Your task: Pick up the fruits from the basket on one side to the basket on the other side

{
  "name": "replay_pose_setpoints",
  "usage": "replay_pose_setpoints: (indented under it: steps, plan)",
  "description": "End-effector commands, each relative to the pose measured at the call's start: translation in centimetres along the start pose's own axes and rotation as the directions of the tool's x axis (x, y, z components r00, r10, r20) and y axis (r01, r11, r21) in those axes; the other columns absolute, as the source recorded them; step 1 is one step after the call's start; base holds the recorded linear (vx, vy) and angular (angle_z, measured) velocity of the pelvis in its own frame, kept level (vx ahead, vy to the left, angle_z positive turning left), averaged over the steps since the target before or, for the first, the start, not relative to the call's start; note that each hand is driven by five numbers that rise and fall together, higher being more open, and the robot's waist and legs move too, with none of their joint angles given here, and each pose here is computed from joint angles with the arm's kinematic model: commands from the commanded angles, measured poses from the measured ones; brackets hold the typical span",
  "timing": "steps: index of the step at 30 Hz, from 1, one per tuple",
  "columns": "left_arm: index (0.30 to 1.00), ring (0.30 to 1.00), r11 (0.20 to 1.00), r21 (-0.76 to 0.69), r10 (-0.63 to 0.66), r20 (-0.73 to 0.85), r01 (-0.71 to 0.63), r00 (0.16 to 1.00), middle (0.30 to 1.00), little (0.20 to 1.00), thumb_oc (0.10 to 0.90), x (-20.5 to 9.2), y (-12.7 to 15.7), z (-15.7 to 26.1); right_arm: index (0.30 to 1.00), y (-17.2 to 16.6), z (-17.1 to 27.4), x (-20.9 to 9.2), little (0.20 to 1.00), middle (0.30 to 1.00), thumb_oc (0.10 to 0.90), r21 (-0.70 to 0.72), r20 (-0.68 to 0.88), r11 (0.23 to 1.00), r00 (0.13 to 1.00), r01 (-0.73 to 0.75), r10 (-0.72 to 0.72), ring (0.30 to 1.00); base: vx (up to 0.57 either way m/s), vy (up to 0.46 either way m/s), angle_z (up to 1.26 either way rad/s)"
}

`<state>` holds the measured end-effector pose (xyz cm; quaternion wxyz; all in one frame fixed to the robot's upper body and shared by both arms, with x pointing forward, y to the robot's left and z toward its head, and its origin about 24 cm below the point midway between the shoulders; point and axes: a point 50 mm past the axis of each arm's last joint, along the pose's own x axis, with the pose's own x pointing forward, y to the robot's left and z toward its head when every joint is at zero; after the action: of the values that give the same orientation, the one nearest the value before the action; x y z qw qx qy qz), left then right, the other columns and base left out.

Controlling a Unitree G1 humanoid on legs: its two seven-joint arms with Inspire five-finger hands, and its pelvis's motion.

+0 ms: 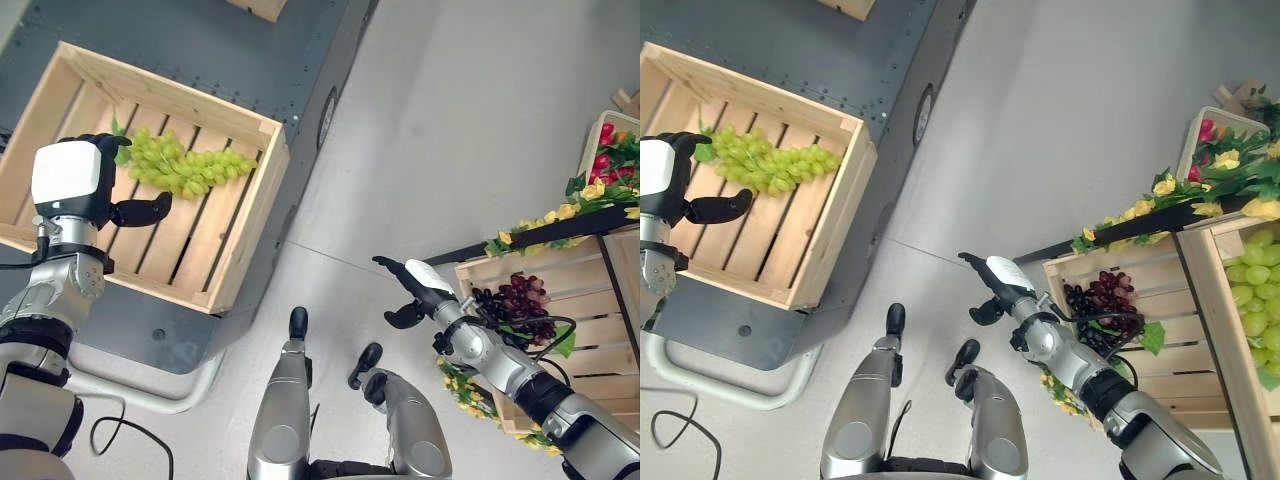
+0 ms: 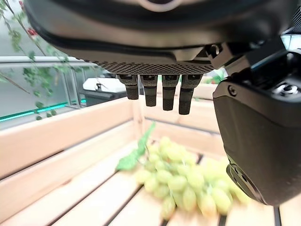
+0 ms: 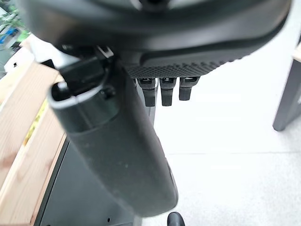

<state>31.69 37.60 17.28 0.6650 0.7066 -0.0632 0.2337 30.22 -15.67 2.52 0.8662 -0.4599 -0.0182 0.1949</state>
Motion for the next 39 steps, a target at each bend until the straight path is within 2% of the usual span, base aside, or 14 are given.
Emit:
replay_pose_setpoints:
  steps: [1,3,9,17,24,30,39]
  plan:
    - [0.900,0.900,0.937,0.107,0.343,-0.083,-0.334,0.936,0.900,0.900,0.800,2.0,6.8,-2.8,0.900,-1.4,1.4,-0.2,0.900,0.900,0.800,0.022,0.108,0.996,0.991,0.081,-0.083,0.900,-0.01,0.064,0.06]
    - [0.900,0.900,0.921,0.123,0.382,-0.087,-0.371,0.920,0.900,0.900,0.800,2.5,7.6,-2.6,0.900,-1.5,1.6,0.0,0.900,0.900,0.800,0.022,0.113,0.996,0.990,0.084,-0.086,0.900,-0.02,0.070,0.06]
    - [0.900,0.900,0.910,0.168,0.389,-0.037,-0.378,0.920,0.900,0.900,0.800,3.4,8.7,-2.0,0.900,-1.7,2.0,0.4,0.900,0.900,0.800,0.004,0.120,0.996,0.989,0.092,-0.091,0.900,-0.03,0.041,-0.03]
    - [0.900,0.900,0.867,0.233,0.417,0.143,-0.440,0.898,0.900,0.900,0.800,4.7,10.3,0.4,0.900,-2.5,1.6,0.8,0.900,0.900,0.800,-0.018,0.103,0.994,0.989,0.109,-0.106,0.900,-0.02,0.051,0.00]
    - [0.900,0.900,0.851,0.267,0.387,0.260,-0.451,0.885,0.900,0.900,0.800,5.6,11.1,2.2,0.900,-2.8,1.9,1.0,0.900,0.900,0.800,-0.030,0.103,0.993,0.989,0.111,-0.107,0.900,0.00,0.066,-0.01]
    - [0.900,0.900,0.837,0.321,0.375,0.253,-0.443,0.892,0.900,0.900,0.800,6.1,11.7,2.1,0.900,-3.5,1.7,1.0,0.900,0.900,0.800,-0.045,0.091,0.992,0.990,0.114,-0.109,0.900,-0.01,0.079,-0.06]
    - [0.900,0.900,0.827,0.440,0.340,0.105,-0.351,0.934,0.900,0.900,0.800,7.2,13.4,0.9,0.900,-4.4,1.8,1.2,0.900,0.900,0.800,-0.058,0.104,0.992,0.989,0.116,-0.109,0.900,-0.01,0.062,-0.03]
